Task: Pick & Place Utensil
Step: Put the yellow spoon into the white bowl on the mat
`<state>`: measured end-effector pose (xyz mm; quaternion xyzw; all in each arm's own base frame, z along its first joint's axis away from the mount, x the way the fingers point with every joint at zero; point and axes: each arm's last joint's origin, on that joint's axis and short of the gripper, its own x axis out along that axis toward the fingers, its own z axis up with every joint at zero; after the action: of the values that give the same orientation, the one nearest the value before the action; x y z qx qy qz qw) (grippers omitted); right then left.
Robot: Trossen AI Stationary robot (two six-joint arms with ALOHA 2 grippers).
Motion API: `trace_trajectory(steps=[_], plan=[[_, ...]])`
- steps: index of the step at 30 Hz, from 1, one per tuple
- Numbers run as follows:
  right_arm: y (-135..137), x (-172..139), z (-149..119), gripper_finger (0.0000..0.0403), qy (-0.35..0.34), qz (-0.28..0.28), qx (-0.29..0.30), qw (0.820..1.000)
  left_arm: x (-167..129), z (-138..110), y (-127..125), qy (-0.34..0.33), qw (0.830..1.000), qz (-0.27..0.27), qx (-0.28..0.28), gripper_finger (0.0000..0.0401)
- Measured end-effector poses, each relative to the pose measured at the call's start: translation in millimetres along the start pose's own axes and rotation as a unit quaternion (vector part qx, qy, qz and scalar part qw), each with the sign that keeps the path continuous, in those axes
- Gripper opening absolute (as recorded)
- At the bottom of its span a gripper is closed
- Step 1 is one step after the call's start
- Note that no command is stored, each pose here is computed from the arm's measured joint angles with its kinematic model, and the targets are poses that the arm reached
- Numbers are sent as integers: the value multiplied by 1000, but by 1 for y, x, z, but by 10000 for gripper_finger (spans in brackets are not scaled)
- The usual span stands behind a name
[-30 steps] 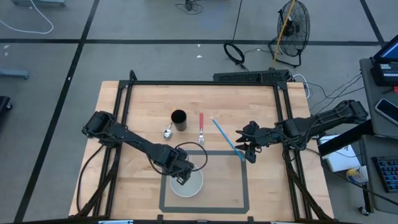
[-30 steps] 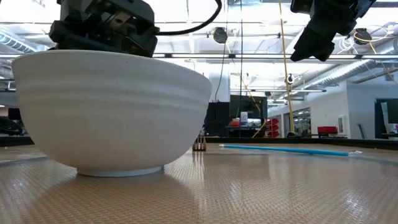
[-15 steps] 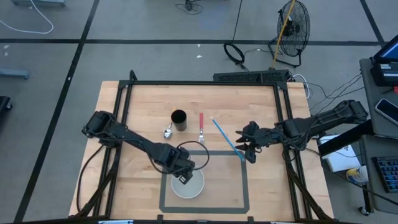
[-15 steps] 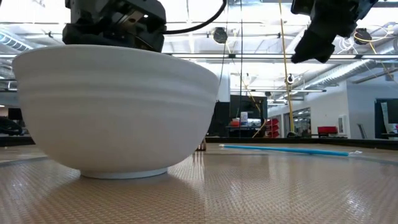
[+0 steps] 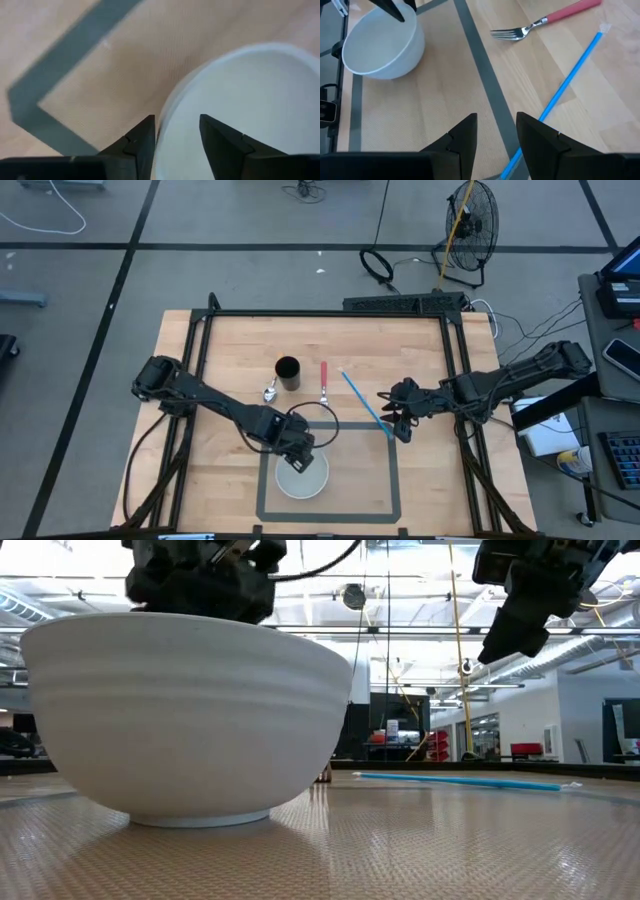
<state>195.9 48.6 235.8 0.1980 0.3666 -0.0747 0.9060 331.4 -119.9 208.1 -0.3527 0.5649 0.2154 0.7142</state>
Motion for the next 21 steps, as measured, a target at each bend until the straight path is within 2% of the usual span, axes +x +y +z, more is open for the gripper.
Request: trace_trajectory(steps=[6,10,14,17,19,21], plan=[[2,0,3,132,-15,11,-2,1000,-42,3,11,-62,998,-8,-2,168],[5,0,7,132,-35,25,-12,999,-82,-2,28,-137,991,12,-5,168],[9,-1,12,132,-64,43,-23,997,-118,-13,49,-231,971,59,23,168],[12,-2,17,132,-91,57,-21,994,-136,-19,65,-276,953,108,54,168],[13,-3,21,132,-114,56,-15,992,-146,-17,79,-304,941,142,38,168],[13,-4,26,132,-141,48,-6,989,-152,-8,93,-306,937,166,-5,168]])
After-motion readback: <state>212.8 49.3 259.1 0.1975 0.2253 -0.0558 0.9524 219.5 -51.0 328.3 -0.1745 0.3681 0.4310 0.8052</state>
